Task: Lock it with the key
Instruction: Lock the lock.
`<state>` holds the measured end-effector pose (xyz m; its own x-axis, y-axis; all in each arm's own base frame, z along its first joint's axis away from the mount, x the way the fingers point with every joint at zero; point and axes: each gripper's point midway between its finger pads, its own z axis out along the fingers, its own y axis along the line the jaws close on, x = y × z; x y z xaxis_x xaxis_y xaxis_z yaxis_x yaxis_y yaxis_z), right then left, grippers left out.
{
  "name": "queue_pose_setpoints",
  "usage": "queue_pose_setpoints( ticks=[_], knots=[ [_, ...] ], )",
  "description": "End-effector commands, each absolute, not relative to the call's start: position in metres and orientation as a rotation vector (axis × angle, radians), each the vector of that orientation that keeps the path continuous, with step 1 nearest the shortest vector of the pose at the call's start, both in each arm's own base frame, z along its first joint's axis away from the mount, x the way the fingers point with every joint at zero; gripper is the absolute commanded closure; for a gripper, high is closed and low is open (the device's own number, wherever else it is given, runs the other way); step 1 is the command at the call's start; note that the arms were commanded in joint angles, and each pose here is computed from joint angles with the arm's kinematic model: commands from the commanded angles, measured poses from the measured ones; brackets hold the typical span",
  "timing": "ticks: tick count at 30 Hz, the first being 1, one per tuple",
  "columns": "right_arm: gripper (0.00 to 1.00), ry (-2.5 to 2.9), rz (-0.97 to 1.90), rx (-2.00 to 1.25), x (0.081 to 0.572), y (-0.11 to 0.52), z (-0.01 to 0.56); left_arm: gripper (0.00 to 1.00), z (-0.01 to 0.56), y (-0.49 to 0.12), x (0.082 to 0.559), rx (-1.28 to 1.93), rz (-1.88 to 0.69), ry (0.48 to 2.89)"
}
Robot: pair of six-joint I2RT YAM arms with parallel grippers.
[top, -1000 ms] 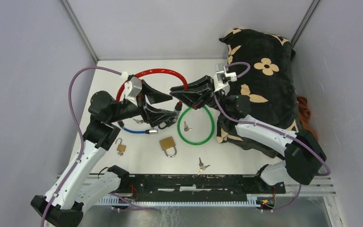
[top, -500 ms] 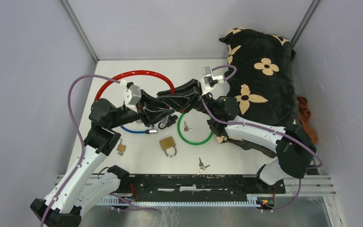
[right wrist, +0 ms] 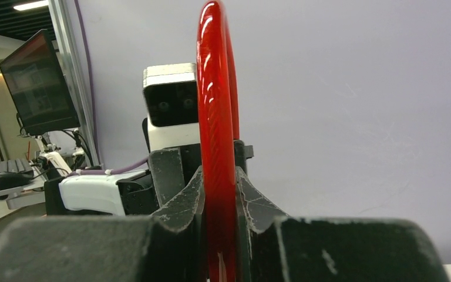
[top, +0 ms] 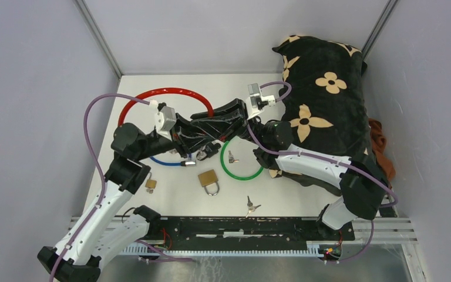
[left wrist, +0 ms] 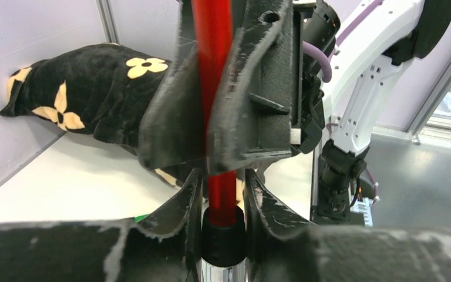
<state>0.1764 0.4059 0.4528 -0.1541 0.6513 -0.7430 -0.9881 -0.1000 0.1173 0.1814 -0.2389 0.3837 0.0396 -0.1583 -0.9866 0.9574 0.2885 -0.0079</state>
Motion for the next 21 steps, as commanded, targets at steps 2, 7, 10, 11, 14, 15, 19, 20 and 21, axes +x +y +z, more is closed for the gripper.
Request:
queue_pose_setpoints(
  ticks=[2, 7, 10, 11, 14, 15, 19, 20, 21],
  knots=[
    [1.00, 0.557, 1.649, -0.611, 0.153, 0.397, 0.489, 0.97, 0.391, -0.235, 0.185, 0.878, -0.996, 1.168],
    [0.81, 0.644, 1.606, -0.615, 0.161, 0.393, 0.470, 0.98, 0.385, -0.225, 0.189, 0.844, -0.930, 1.247],
    [0.52, 0.758, 1.535, -0.596, 0.182, 0.373, 0.450, 0.98, 0.340, -0.212, 0.194, 0.863, -0.842, 1.471],
    [0.46, 0.806, 1.501, -0.581, 0.194, 0.363, 0.442, 0.98, 0.325, -0.206, 0.192, 0.899, -0.803, 1.534],
    [0.35, 1.008, 1.368, -0.587, 0.228, 0.339, 0.412, 0.98, 0.282, -0.185, 0.177, 1.083, -0.682, 1.700],
    [0.33, 1.062, 1.295, -0.597, 0.239, 0.331, 0.403, 0.98, 0.272, -0.175, 0.171, 1.155, -0.628, 1.737],
    [0.28, 1.241, 0.932, -0.633, 0.271, 0.296, 0.380, 0.98, 0.246, -0.126, 0.167, 1.477, -0.280, 1.766],
    [0.27, 1.249, 0.867, -0.642, 0.274, 0.289, 0.380, 0.98, 0.241, -0.113, 0.168, 1.551, -0.191, 1.770],
    [0.26, 1.252, 0.814, -0.642, 0.276, 0.281, 0.383, 0.98, 0.238, -0.100, 0.170, 1.619, -0.101, 1.777]
  ],
)
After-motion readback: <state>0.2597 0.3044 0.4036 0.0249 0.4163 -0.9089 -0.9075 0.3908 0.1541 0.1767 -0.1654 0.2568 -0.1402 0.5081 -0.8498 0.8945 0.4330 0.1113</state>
